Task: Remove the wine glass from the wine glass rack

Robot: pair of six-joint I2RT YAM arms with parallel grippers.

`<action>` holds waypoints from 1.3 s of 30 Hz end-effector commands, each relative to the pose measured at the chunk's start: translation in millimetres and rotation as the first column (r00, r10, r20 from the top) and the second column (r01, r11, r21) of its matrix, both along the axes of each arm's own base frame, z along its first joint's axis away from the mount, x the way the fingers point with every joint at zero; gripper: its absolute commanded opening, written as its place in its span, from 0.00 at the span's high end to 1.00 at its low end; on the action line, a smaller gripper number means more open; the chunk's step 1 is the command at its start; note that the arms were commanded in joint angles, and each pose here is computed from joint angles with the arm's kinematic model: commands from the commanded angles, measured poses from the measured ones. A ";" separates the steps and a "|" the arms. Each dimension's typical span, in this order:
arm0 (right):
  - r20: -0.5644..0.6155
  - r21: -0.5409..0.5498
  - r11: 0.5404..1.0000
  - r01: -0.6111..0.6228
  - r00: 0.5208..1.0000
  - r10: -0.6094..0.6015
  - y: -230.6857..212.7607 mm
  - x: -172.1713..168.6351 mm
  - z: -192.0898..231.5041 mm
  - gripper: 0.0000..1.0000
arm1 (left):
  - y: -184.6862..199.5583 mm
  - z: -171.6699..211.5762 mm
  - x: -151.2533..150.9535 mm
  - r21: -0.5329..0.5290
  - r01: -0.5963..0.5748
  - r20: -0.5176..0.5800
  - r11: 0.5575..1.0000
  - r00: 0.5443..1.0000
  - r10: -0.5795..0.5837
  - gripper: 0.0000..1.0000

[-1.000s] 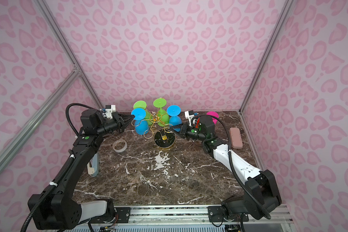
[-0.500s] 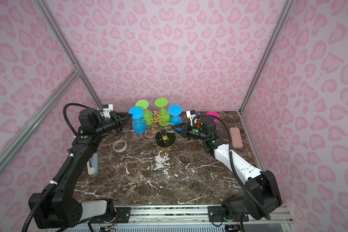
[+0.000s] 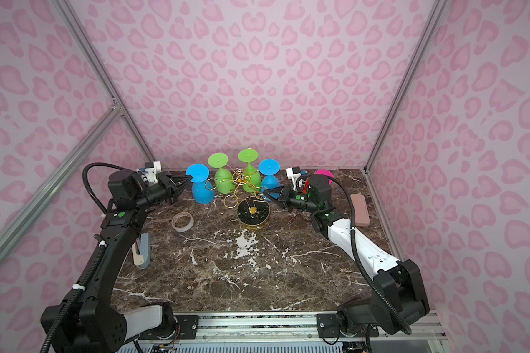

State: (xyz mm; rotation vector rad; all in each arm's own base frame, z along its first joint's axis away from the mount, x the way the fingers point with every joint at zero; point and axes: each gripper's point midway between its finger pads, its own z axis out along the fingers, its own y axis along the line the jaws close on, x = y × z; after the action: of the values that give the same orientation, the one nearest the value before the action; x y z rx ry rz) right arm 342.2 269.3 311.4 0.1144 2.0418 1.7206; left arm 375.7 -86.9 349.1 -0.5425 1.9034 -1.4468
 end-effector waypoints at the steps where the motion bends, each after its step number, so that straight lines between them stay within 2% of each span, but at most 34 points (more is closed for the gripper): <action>1: 0.132 0.020 1.000 0.002 0.991 -0.004 -1.7 1.1 21.6 0.91 | 1.5 7.6 -6.6 0.011 0.013 0.045 1.000 0.999 -0.014 0.96; 10: 0.141 0.021 1.000 0.021 0.990 -0.024 -8.1 5.7 25.9 0.76 | 2.3 23.2 -21.9 0.017 0.012 0.087 1.000 0.996 -0.013 0.96; 17: 0.155 0.009 0.999 0.038 0.987 -0.039 -15.3 3.5 28.9 0.59 | 9.0 34.3 -32.2 0.005 -0.012 0.113 1.000 0.994 0.011 0.96; 20: 0.163 0.002 0.999 0.047 0.985 -0.047 -20.8 2.3 31.4 0.56 | 10.3 42.9 -37.8 -0.002 -0.017 0.131 1.000 0.991 0.017 0.96; 25: 0.211 -0.093 0.993 0.079 0.976 -0.058 -34.6 -5.7 36.1 0.52 | 10.6 64.2 -50.4 -0.019 -0.021 0.175 1.000 0.984 0.023 0.96; 30: 0.398 -0.264 0.945 0.195 0.914 -0.078 -58.8 -23.0 60.1 0.43 | 5.0 91.2 -67.7 -0.050 0.007 0.224 0.999 0.975 0.005 0.96; 33: 0.522 -0.276 0.924 0.264 0.849 -0.087 -68.4 -32.8 82.4 0.39 | 1.0 111.7 -82.1 -0.049 0.022 0.265 0.999 0.964 -0.008 0.96; 36: 0.593 -0.307 0.905 0.296 0.803 -0.062 -71.7 -39.9 96.9 0.38 | -3.2 130.8 -97.6 -0.043 0.037 0.305 0.998 0.952 -0.022 0.96; 39: 0.642 -0.292 0.913 0.284 0.766 -0.033 -64.9 -47.0 110.0 0.38 | -8.1 145.8 -110.8 -0.054 0.067 0.336 0.996 0.941 -0.045 0.96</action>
State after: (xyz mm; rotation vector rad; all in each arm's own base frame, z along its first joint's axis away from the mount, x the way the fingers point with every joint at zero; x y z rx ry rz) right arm 295.7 203.6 422.8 -0.2862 1.7489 1.1071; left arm 277.3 -89.7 476.4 -0.3173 1.6526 -1.5030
